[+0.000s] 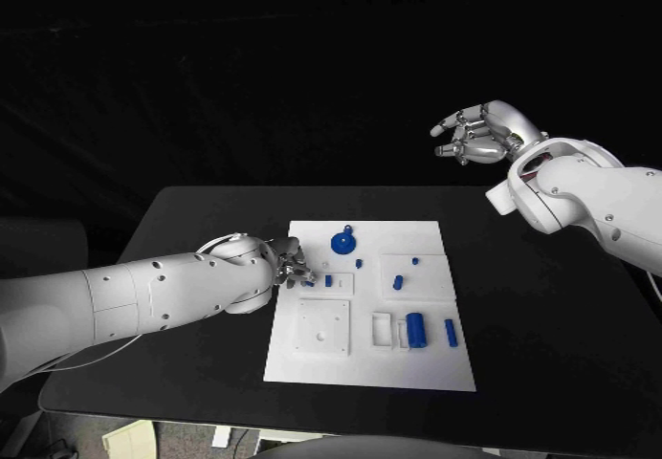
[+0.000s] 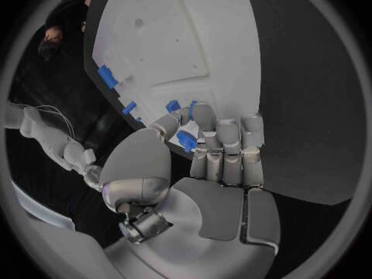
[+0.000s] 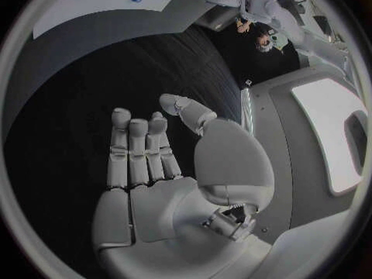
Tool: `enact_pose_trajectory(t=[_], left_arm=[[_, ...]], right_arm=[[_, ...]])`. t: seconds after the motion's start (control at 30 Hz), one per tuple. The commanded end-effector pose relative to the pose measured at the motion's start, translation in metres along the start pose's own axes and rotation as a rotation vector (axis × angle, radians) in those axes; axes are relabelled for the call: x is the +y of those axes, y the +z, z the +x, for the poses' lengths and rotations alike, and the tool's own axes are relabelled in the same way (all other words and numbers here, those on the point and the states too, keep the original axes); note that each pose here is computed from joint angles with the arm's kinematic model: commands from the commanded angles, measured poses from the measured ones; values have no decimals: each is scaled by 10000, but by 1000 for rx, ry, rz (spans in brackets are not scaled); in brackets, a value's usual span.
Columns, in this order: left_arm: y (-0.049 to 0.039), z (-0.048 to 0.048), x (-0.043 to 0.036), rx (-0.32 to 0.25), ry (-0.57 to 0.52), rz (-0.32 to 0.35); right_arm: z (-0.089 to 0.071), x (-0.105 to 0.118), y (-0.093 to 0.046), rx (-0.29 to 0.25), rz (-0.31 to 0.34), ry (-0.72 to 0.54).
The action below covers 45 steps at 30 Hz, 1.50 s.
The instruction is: Assemble the parts on the task board
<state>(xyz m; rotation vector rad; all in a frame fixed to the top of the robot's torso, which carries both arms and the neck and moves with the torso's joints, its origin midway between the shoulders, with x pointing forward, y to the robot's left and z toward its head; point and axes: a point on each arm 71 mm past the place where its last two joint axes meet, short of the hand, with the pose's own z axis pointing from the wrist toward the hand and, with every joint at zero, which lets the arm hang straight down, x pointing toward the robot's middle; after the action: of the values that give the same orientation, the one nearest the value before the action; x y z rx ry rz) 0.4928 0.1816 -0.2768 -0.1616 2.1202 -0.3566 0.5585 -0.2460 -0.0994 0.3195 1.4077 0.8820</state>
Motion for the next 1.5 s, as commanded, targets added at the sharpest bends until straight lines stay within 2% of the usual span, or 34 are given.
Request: enact_pose_trajectory(t=[0.03, 0.53, 1.0, 1.5], left_arm=[[6, 111, -19, 67, 28, -6], [8, 164, -66, 123, 64, -6], [9, 155, -96, 101, 54, 13], [30, 128, -71, 83, 44, 5]], right_arm=[[20, 19, 2, 15, -9, 1], [25, 22, 3, 18, -10, 2], [20, 14, 4, 16, -8, 1], [29, 17, 5, 19, -8, 3]])
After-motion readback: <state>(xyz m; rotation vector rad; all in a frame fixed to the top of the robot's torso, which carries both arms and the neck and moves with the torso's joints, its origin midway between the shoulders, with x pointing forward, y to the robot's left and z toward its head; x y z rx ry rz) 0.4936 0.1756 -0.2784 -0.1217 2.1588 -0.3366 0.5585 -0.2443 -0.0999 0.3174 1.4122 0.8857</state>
